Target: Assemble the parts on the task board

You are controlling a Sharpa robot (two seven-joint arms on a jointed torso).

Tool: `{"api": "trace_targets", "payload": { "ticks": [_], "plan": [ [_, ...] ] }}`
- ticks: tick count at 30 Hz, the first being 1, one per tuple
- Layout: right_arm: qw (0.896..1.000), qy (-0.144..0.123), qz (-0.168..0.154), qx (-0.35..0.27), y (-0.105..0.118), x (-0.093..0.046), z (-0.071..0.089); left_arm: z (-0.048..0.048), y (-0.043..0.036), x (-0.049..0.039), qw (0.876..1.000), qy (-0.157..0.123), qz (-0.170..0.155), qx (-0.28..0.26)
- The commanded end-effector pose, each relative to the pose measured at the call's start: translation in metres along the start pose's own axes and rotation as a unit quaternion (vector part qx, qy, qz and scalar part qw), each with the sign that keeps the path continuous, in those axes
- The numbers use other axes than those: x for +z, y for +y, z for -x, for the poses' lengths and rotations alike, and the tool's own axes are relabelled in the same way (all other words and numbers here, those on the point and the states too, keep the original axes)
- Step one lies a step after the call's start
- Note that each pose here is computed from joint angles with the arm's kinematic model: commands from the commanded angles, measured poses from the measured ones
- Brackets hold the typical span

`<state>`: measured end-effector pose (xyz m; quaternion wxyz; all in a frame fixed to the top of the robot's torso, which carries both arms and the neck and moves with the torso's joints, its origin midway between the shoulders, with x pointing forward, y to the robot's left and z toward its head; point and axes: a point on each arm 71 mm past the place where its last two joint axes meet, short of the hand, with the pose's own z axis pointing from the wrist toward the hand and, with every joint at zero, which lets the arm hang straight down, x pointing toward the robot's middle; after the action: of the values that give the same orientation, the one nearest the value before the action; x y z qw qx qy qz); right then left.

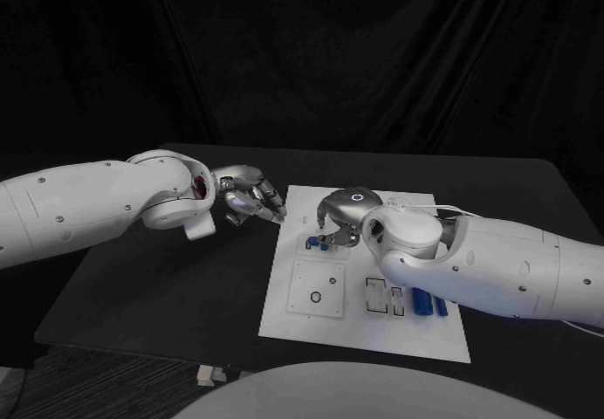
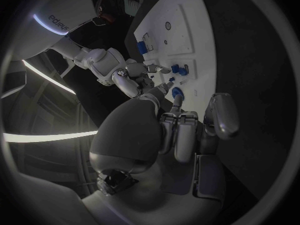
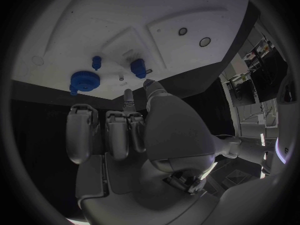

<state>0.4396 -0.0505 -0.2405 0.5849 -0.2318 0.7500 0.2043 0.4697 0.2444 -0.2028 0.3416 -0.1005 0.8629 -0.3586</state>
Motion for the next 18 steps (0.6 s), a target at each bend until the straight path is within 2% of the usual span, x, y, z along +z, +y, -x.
{"api": "trace_targets", "payload": {
  "ticks": [1,18],
  "plan": [
    [1.0,0.006,-0.007,-0.015,-0.001,0.0014,-0.0023,-0.0007,-0.0004,0.0011,1.0,0.003,-0.001,-0.006],
    [1.0,0.005,0.011,-0.006,0.0054,0.006,-0.0067,-0.002,0.0013,0.0036,1.0,0.012,0.009,-0.006]
  ]
}}
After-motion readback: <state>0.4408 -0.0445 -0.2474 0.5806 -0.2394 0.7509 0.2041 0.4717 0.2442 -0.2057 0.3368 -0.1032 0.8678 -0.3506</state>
